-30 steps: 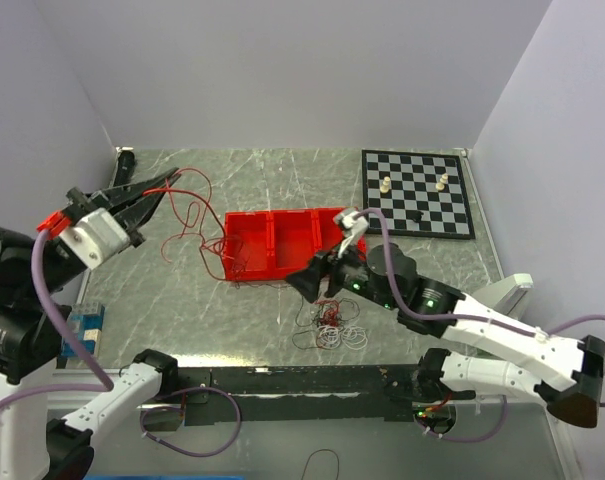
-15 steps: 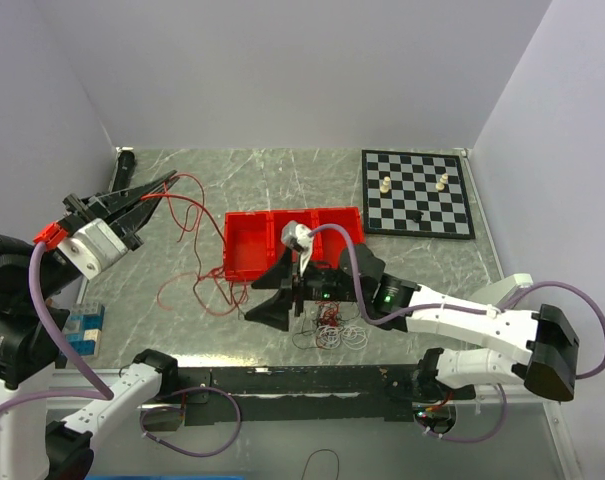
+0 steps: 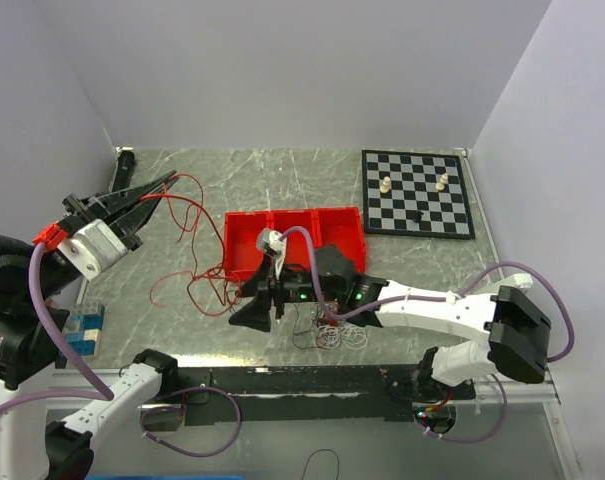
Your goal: Untangle the cables
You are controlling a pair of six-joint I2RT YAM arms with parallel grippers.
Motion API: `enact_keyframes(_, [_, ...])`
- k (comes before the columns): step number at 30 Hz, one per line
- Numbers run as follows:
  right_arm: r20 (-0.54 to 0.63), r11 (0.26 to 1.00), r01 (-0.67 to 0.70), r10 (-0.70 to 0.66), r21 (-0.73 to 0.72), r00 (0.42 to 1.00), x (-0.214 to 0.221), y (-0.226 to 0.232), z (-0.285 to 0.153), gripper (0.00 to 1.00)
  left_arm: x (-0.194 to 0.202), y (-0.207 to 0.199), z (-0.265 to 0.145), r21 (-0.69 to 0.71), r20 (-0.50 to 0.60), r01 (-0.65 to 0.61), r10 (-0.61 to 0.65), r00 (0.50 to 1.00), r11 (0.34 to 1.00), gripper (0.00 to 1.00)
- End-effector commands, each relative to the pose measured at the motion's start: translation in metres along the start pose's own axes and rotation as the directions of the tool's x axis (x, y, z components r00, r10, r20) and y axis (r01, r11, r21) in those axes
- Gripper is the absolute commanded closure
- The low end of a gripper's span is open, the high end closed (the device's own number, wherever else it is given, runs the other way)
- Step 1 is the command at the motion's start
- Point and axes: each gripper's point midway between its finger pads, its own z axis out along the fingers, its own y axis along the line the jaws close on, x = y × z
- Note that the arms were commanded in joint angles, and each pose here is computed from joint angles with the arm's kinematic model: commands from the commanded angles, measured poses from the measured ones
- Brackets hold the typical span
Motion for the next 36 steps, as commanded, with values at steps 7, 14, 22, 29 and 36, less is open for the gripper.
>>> enact_keyframes(7, [0.031,0.994,0.005,-0.008,0.107,0.999,-0.011,-0.017,0.010,0.75,-0.022,0.006,-0.007,-0.026,0.054,-0.055,0.057,0.997,0.998,0.99])
enact_keyframes(14, [-0.066,0.938,-0.103,0.132,0.331,0.989,0.073,-0.054,-0.038,1.00,-0.038,0.025,-0.011,-0.147,0.125,-0.188,0.207,0.970,0.971,0.99])
enact_keyframes(22, [-0.135,0.768,-0.135,0.278,0.626,0.951,0.147,-0.094,-0.106,1.00,-0.058,0.050,-0.010,-0.268,0.184,-0.200,0.254,0.950,0.943,0.99])
enact_keyframes(29, [-0.148,0.566,-0.111,0.391,0.817,0.908,0.178,-0.116,-0.151,1.00,-0.064,0.059,-0.003,-0.282,0.202,-0.175,0.237,0.950,0.943,0.99])
enact_keyframes(36, [-0.135,0.407,-0.089,0.489,0.909,0.862,0.203,-0.122,-0.185,1.00,-0.086,0.086,-0.003,-0.384,0.229,-0.190,0.293,0.928,0.903,0.99])
